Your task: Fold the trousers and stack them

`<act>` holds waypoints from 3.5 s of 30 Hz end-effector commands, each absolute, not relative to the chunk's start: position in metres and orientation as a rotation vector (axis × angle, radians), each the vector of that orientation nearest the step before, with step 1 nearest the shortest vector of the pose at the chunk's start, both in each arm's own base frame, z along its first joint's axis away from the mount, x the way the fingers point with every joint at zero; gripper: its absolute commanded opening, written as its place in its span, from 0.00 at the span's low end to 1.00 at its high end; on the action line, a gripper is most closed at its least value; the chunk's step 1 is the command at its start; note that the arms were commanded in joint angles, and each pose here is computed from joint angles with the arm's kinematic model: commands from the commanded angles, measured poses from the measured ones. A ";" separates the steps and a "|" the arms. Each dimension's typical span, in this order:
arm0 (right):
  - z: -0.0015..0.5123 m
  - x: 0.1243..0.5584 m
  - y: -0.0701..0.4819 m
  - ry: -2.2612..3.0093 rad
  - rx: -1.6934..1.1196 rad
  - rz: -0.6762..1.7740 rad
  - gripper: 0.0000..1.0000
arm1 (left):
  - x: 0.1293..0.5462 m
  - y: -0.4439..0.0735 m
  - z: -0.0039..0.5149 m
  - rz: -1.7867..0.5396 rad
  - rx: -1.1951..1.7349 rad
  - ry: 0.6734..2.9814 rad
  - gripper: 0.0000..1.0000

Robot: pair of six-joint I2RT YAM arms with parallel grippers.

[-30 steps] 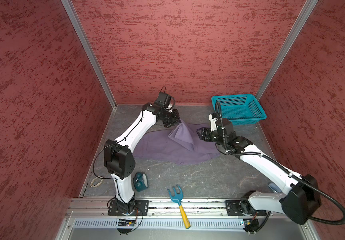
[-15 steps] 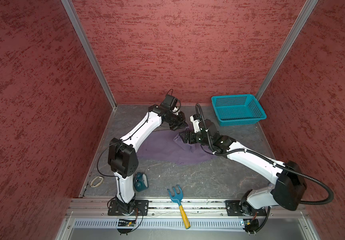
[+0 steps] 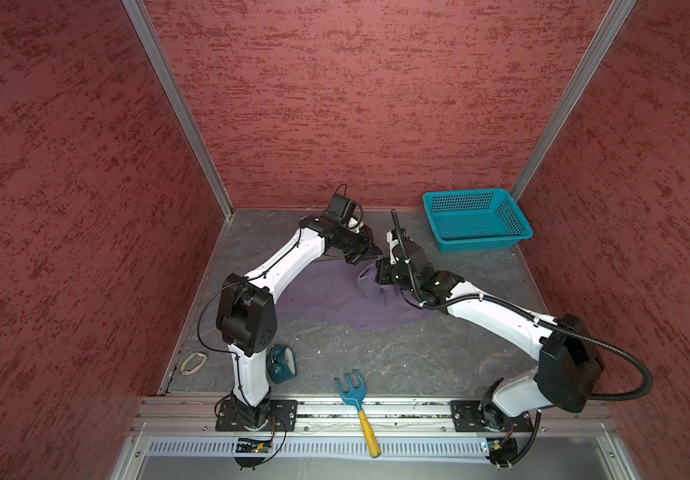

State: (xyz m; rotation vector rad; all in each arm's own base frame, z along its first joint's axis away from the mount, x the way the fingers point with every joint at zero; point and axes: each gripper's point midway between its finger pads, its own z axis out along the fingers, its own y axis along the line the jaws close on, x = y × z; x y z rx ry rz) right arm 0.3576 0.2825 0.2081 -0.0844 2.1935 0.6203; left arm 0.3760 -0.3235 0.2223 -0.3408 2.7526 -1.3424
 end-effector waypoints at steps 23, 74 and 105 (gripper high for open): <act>0.366 0.321 0.031 2.049 0.363 0.075 0.00 | 0.344 -0.123 0.149 -1.142 -0.852 2.596 0.69; 0.160 0.303 -0.093 2.248 0.960 0.096 0.13 | 0.326 0.073 0.058 -0.327 -1.383 2.511 0.53; 0.056 0.324 0.028 2.738 0.432 -0.099 0.55 | 0.347 -0.051 0.048 -0.385 -0.987 2.771 0.56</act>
